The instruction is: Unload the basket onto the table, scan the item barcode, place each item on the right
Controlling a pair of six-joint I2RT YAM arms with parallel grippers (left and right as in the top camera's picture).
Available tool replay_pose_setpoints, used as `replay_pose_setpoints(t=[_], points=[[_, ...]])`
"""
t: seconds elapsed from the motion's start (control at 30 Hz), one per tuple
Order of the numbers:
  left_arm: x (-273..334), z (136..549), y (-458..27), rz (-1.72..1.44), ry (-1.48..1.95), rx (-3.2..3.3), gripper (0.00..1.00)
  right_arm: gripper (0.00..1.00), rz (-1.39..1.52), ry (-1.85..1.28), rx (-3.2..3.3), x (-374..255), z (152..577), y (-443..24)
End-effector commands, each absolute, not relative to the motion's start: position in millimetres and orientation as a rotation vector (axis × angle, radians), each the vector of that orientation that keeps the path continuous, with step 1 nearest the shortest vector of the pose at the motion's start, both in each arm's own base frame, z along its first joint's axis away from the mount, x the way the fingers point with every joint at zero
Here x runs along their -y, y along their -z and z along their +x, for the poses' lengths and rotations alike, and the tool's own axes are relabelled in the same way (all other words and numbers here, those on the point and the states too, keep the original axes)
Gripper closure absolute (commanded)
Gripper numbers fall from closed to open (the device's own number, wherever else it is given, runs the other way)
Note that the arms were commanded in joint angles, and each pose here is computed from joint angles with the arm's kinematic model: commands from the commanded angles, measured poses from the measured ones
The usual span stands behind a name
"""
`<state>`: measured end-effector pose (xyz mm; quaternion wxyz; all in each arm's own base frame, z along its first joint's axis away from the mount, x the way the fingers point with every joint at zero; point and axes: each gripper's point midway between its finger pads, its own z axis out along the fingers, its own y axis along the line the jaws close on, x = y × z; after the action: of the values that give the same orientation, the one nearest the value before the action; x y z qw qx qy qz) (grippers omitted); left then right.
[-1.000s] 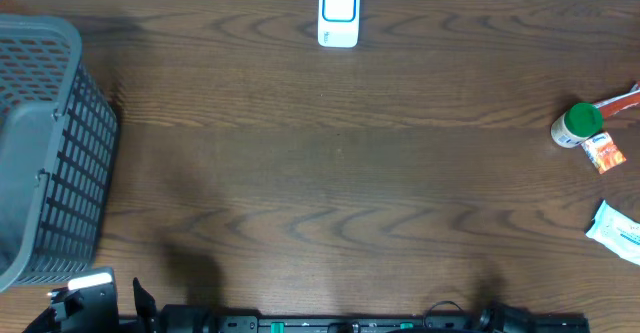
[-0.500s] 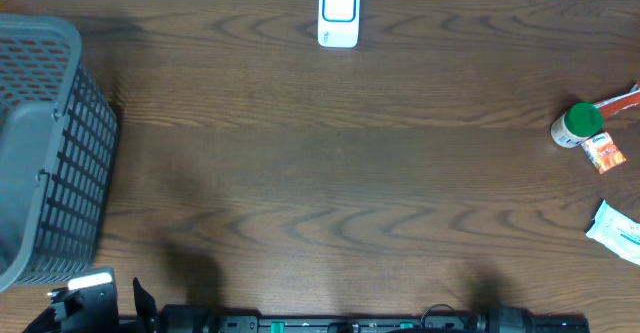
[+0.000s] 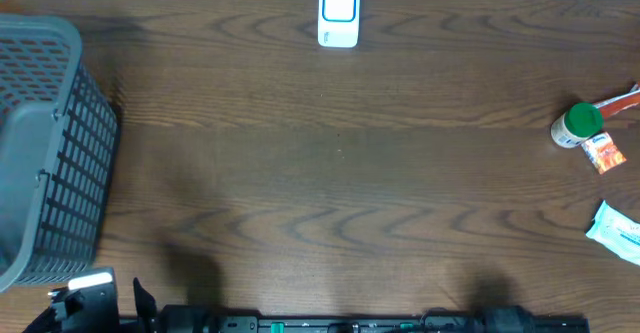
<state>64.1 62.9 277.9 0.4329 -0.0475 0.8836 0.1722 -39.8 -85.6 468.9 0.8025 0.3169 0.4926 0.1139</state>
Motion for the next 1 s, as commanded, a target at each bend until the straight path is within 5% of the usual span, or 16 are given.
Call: replay_pose_setpoints(t=[0.0, 0.43, 0.97], points=[[-63, 62, -279, -0.136, -0.425, -2.192, 0.11, 0.01, 0.639, -0.306, -1.094, 73, 33, -449], [-63, 62, -279, -0.136, -0.425, -2.192, 0.11, 0.01, 0.494, -0.421, -1.214, 18, 195, -329], [-63, 62, -279, -0.136, -0.425, -2.192, 0.11, 0.01, 0.471, -0.374, -1.567, -2, 244, -168]])
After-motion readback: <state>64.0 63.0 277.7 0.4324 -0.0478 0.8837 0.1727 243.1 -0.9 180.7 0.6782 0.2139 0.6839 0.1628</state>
